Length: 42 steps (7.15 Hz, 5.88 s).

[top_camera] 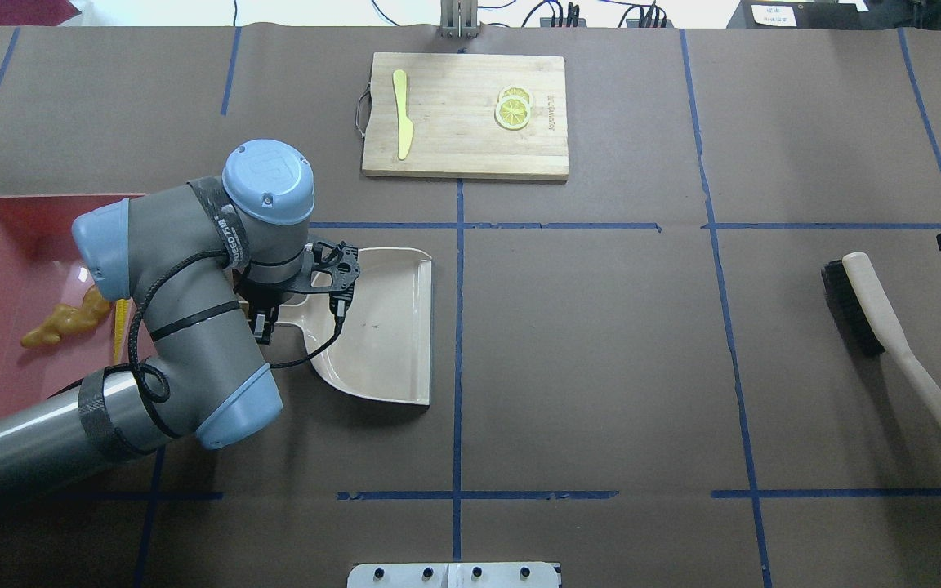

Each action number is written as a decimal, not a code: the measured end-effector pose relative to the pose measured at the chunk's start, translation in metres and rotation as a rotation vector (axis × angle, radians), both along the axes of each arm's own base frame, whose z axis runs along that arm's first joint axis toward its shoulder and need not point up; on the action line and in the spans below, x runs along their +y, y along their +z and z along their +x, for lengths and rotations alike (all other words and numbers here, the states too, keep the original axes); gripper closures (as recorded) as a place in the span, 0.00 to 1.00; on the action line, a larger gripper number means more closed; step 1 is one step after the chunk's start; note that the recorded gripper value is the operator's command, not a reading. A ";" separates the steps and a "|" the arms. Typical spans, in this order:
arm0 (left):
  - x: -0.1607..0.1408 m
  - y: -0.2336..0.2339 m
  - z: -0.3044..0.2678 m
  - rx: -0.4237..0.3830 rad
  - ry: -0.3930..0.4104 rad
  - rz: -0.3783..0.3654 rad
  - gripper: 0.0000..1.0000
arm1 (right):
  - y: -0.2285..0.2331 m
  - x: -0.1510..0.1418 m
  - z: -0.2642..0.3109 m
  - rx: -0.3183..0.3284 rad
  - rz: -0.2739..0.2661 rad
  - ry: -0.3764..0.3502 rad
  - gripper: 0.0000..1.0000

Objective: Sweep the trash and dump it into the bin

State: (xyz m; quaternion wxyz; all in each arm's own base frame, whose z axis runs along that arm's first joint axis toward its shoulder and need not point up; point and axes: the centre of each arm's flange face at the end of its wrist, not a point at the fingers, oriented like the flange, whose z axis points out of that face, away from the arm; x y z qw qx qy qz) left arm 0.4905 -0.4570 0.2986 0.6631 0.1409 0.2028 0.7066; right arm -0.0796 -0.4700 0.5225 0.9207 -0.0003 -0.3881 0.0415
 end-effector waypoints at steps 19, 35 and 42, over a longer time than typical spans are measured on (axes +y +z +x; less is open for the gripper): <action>-0.109 0.209 -0.460 -0.027 -1.017 -0.651 0.00 | 0.035 -0.018 0.074 0.010 0.155 -0.055 0.00; -0.052 0.342 -0.561 0.138 -1.241 -0.895 0.00 | 0.113 0.043 0.143 -0.045 0.125 -0.014 0.00; -0.044 0.370 -0.565 0.074 -1.324 -0.876 0.00 | 0.113 0.041 0.143 -0.044 0.123 -0.012 0.00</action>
